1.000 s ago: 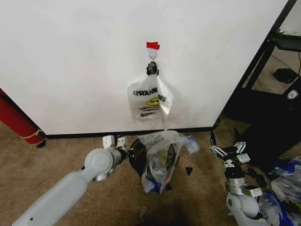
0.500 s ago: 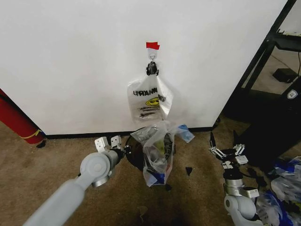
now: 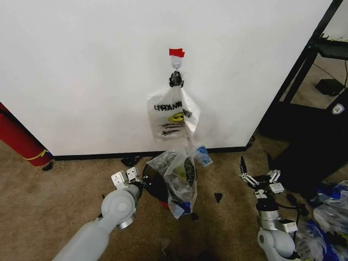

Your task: Pick up the garbage bag from the wall and place it over the trash bin.

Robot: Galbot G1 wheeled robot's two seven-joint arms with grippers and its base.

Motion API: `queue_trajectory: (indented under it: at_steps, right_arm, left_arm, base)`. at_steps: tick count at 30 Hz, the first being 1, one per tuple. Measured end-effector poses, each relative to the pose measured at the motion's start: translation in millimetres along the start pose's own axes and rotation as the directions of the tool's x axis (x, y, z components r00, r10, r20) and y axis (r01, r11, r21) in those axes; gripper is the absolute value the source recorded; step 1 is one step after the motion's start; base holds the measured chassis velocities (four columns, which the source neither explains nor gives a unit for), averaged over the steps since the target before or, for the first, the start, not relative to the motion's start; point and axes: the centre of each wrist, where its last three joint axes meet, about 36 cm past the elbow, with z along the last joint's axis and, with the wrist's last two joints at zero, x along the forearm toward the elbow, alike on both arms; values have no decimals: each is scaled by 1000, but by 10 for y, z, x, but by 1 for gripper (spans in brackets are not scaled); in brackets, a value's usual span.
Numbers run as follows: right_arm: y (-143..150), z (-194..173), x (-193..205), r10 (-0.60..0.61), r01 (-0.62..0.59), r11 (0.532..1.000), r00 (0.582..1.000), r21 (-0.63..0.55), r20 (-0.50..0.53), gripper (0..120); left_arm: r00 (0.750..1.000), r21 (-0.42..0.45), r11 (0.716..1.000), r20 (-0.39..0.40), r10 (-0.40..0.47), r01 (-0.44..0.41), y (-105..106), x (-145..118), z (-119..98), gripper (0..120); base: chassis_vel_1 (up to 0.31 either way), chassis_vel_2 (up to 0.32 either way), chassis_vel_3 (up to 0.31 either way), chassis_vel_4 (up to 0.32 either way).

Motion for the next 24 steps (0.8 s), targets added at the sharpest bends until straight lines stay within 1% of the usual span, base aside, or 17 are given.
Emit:
queue_trajectory:
  at_steps: [3,7,10,11,14,16,18,19,21,24]
  right_arm:
    - [-33,-2,-40,-13,13,1000,1000,6,3,100]
    - [-82,-15,-47,-27,27,1000,1000,15,0,100]
    - [-115,-20,-42,-33,33,999,999,19,-5,100]
    - [-115,-20,-42,-33,33,999,999,19,-5,100]
    - [-109,-15,-42,-34,34,999,999,15,-6,100]
    - [-98,-11,-42,-36,36,999,999,12,-6,100]
    - [-87,-13,-49,-38,38,999,999,10,-5,100]
    - [-87,-13,-49,-38,38,999,999,10,-5,100]
    - [-80,-13,-51,-40,40,999,999,8,-4,100]
    - [-69,-12,-51,-41,41,999,999,6,-3,100]
  left_arm:
    - [1000,15,1000,-3,0,0,-36,-5,88,0]
    - [1000,13,1000,5,-5,5,-72,31,106,0]
    - [1000,-5,1000,23,-3,4,-79,81,114,11]
    - [1000,-5,1000,23,-3,4,-79,81,114,11]
    - [999,-22,1000,44,-11,12,-57,109,184,25]
    - [999,-27,1000,49,-11,12,-59,140,228,31]
    - [998,-37,999,63,-10,12,-63,186,253,41]
    - [998,-37,999,63,-10,12,-63,186,253,41]
    - [995,-54,998,104,-7,13,-41,235,237,49]
    - [983,-93,996,183,14,4,11,355,172,62]
  base:
    - [0,0,0,0]
    - [0,0,0,0]
    - [0,0,0,0]
    - [0,0,0,0]
    - [0,0,0,0]
    - [0,0,0,0]
    - [0,0,0,0]
    - [0,0,0,0]
    - [0,0,0,0]
    - [0,0,0,0]
